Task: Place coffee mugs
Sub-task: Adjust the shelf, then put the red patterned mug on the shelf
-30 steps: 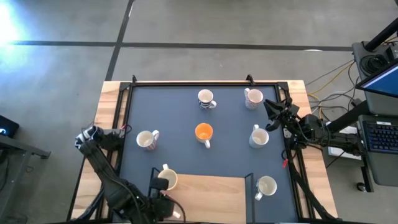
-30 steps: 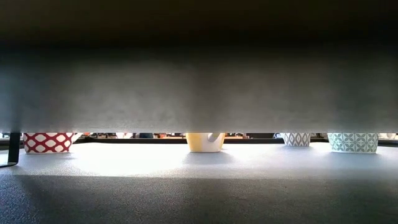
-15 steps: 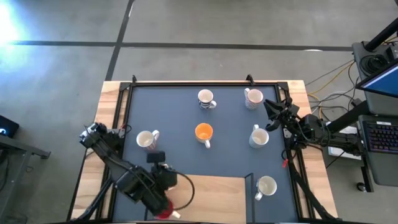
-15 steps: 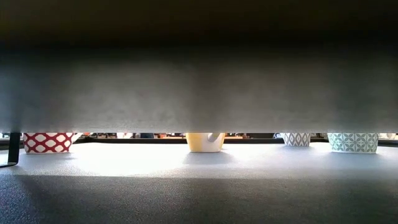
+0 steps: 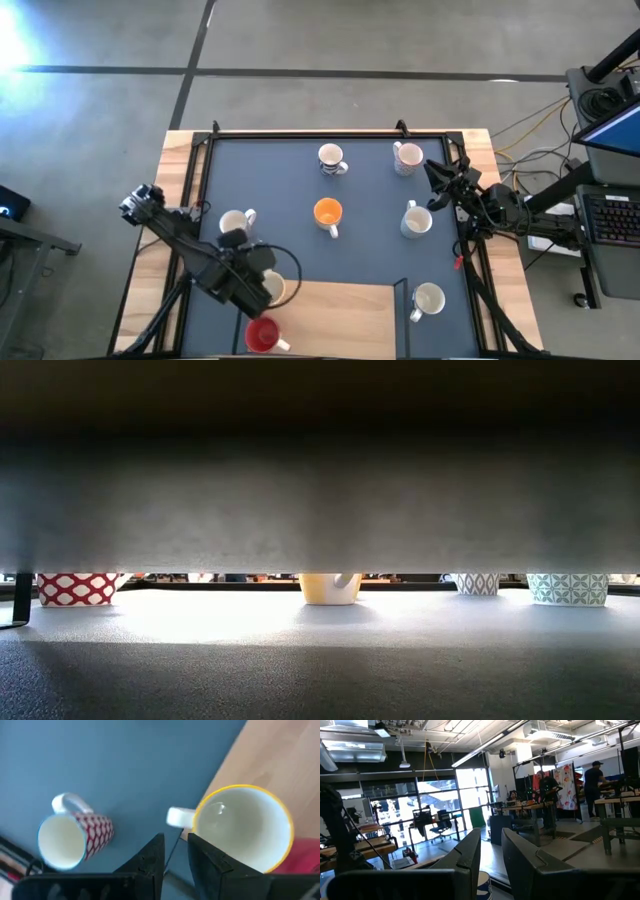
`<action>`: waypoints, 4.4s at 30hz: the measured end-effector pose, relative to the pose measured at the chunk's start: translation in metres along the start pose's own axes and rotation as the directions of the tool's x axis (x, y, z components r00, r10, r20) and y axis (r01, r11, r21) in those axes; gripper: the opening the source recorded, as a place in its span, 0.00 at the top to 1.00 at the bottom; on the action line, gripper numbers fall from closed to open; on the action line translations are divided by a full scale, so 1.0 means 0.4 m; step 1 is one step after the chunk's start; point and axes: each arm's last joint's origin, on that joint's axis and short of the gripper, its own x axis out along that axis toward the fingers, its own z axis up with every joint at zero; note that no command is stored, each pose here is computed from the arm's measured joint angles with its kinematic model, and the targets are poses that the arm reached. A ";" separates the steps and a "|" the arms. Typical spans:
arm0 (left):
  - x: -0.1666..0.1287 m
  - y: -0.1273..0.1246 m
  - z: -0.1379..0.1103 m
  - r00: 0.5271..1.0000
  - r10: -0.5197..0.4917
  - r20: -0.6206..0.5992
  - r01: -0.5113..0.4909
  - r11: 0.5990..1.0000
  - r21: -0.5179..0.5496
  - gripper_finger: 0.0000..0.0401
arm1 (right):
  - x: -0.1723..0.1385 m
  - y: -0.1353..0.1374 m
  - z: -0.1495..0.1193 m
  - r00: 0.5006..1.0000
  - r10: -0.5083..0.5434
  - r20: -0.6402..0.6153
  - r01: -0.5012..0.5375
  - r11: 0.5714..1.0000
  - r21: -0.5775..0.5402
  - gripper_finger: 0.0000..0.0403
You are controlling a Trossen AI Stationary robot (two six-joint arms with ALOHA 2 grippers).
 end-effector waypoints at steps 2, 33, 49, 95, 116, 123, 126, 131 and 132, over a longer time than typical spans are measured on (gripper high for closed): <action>0.003 0.019 -0.011 1.000 0.009 -0.004 -0.009 0.999 -0.042 0.84 | 0.000 0.000 0.000 1.000 0.000 0.000 0.000 1.000 0.000 0.83; 0.059 0.013 -0.088 0.971 -0.117 -0.210 0.086 0.985 -0.149 0.84 | 0.000 0.000 0.000 1.000 0.000 0.000 0.000 1.000 0.000 0.83; 0.048 -0.042 -0.101 0.937 -0.289 -0.196 0.256 0.950 -0.179 0.84 | 0.000 0.000 0.000 1.000 0.000 -0.001 0.000 1.000 0.000 0.83; 0.229 0.335 -0.119 0.994 -0.095 -0.045 0.082 0.968 -0.236 0.66 | 0.000 0.000 0.000 1.000 0.000 0.000 0.000 1.000 0.000 0.83; 0.310 0.338 -0.115 0.996 -0.094 -0.011 0.092 0.991 -0.097 0.85 | 0.000 0.000 0.000 1.000 0.000 0.000 0.000 1.000 0.000 0.83; 0.317 0.354 -0.097 0.996 -0.084 0.002 0.083 0.989 -0.119 0.97 | 0.000 0.000 0.000 1.000 0.000 0.000 0.000 1.000 0.000 0.83; 0.317 0.360 -0.090 0.996 -0.084 0.004 0.084 0.990 -0.111 0.98 | 0.000 0.000 0.000 1.000 0.000 0.000 0.000 1.000 0.000 0.83; 0.282 0.363 -0.047 0.989 -0.120 0.082 0.125 0.991 -0.051 0.99 | 0.000 0.000 0.000 1.000 0.000 -0.001 0.000 1.000 0.000 0.83; 0.271 0.364 -0.035 0.987 -0.119 0.112 0.125 0.991 -0.043 0.99 | 0.000 0.000 0.000 1.000 0.000 0.000 0.000 1.000 0.000 0.83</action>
